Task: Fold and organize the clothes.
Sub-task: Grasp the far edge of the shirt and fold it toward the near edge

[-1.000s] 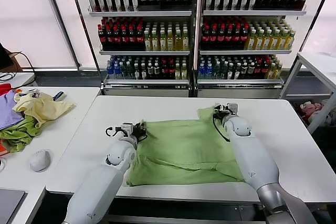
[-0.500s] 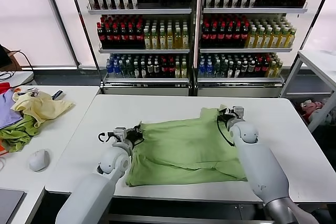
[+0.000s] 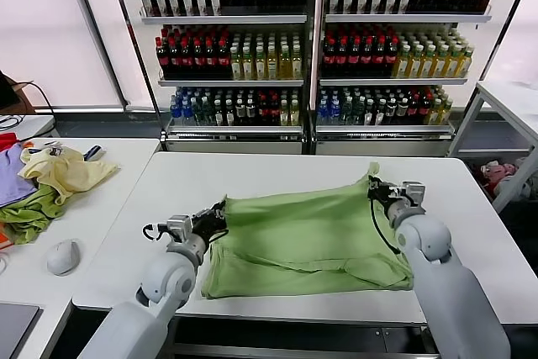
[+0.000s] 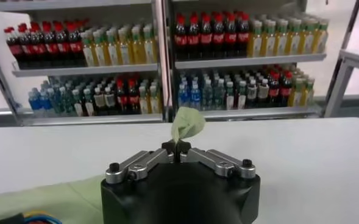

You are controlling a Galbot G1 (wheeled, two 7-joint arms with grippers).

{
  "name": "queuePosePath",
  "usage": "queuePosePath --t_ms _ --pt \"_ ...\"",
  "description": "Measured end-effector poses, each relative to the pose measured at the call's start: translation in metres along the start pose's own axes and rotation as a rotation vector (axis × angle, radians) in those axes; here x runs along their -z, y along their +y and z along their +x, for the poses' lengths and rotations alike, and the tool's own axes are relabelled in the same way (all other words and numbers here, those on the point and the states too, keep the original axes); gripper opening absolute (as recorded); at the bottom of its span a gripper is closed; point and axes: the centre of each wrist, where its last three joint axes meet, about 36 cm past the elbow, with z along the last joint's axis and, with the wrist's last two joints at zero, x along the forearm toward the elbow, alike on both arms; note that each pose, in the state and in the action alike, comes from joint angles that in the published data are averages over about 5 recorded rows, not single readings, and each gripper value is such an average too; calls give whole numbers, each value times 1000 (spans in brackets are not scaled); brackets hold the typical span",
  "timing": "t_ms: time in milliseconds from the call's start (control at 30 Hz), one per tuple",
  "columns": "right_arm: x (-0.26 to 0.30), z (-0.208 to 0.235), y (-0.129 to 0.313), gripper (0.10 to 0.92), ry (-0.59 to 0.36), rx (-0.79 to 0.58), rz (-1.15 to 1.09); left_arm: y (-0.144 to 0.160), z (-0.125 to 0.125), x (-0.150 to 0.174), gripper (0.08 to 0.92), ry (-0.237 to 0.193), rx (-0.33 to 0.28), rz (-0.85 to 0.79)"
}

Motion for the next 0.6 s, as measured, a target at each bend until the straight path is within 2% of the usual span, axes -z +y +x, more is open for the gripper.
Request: queuePosePath --t_ms 200,433,500,600 --pt "-17 43 -3 121 3 -26 -5 -5 26 -7 100 12 -31 -16" --pt "-36 68 0 129 36 -56 1 -8 42 -21 103 61 -52 -51" --pt "-40 71 1 164 43 -62 8 -10 44 -26 118 76 -56 -63" --pt "-45 76 3 245 49 -70 18 -12 46 -31 183 90 -56 -85"
